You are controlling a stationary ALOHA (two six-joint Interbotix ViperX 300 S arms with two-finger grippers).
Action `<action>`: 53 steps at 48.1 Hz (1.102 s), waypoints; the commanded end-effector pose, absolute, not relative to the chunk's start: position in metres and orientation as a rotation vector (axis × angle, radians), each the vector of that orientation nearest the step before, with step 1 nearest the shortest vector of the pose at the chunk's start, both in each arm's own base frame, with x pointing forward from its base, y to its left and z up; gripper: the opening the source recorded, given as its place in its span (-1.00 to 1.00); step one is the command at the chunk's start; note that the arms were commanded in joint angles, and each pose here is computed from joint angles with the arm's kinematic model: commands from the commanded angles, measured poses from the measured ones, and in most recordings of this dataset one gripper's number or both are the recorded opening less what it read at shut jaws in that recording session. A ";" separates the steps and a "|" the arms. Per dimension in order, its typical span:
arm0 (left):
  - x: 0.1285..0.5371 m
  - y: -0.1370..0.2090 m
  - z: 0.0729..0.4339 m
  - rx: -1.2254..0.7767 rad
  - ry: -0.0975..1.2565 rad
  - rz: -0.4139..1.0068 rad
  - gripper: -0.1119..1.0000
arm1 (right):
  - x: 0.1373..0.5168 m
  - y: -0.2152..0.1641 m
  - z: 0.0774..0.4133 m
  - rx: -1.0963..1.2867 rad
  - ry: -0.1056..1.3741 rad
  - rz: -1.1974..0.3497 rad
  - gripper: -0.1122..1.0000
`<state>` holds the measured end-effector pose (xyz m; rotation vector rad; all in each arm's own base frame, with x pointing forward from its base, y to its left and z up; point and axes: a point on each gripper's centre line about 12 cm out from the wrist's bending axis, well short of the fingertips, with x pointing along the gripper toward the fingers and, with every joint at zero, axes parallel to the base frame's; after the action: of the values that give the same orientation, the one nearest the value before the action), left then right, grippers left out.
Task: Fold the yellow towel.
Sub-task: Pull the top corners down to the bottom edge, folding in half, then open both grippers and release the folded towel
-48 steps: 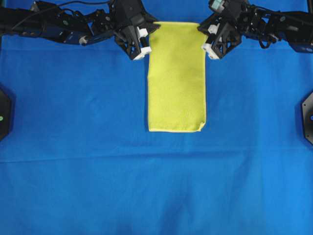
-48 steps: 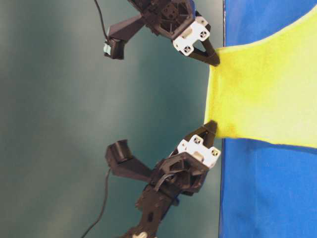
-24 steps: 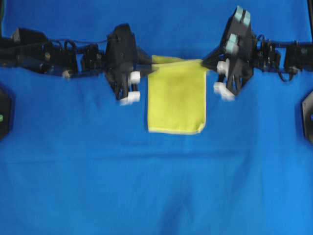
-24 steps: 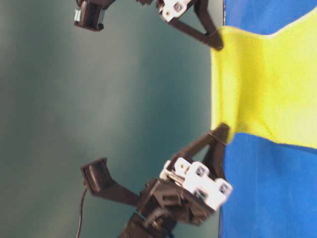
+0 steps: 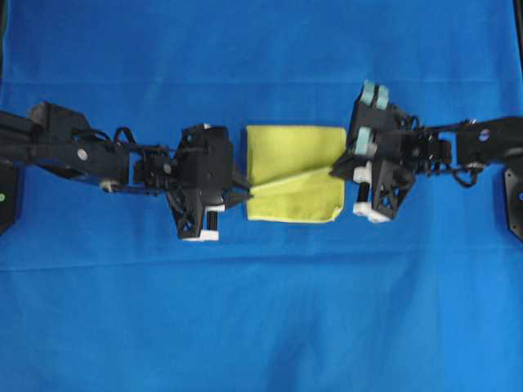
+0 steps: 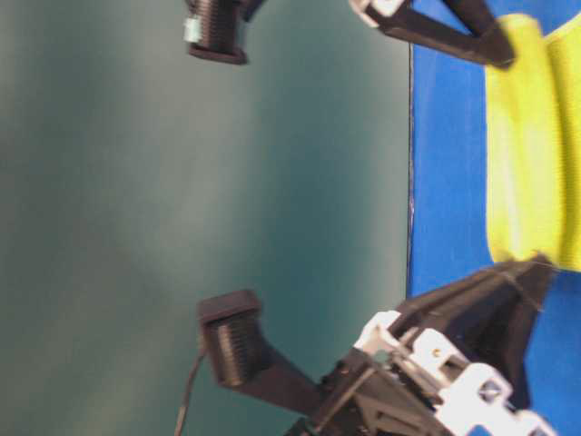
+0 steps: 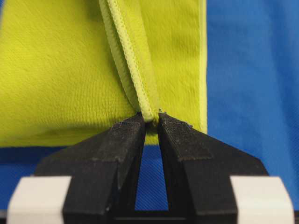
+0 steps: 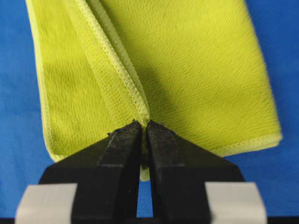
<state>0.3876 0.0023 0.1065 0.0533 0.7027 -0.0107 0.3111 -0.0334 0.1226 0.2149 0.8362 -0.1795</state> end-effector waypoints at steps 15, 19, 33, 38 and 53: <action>0.401 -0.003 0.113 0.056 0.670 -0.021 -0.52 | 0.320 -0.026 0.124 0.230 0.798 -0.159 -0.72; 0.401 -0.002 0.113 0.056 0.670 -0.020 -0.47 | 0.320 -0.025 0.124 0.230 0.798 -0.156 -0.72; 0.401 -0.005 0.116 0.058 0.667 -0.027 0.37 | 0.325 -0.013 0.127 0.217 0.794 -0.120 -0.08; 0.397 -0.006 0.125 0.058 0.659 -0.029 0.51 | 0.325 -0.009 0.132 0.213 0.789 -0.110 0.37; 0.367 -0.016 0.167 0.063 0.617 -0.055 0.41 | 0.308 0.005 0.187 0.193 0.685 -0.064 0.27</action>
<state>0.3733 -0.0106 0.1409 0.0625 0.6787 -0.0439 0.3111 0.0032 0.1607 0.1916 0.7578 -0.0754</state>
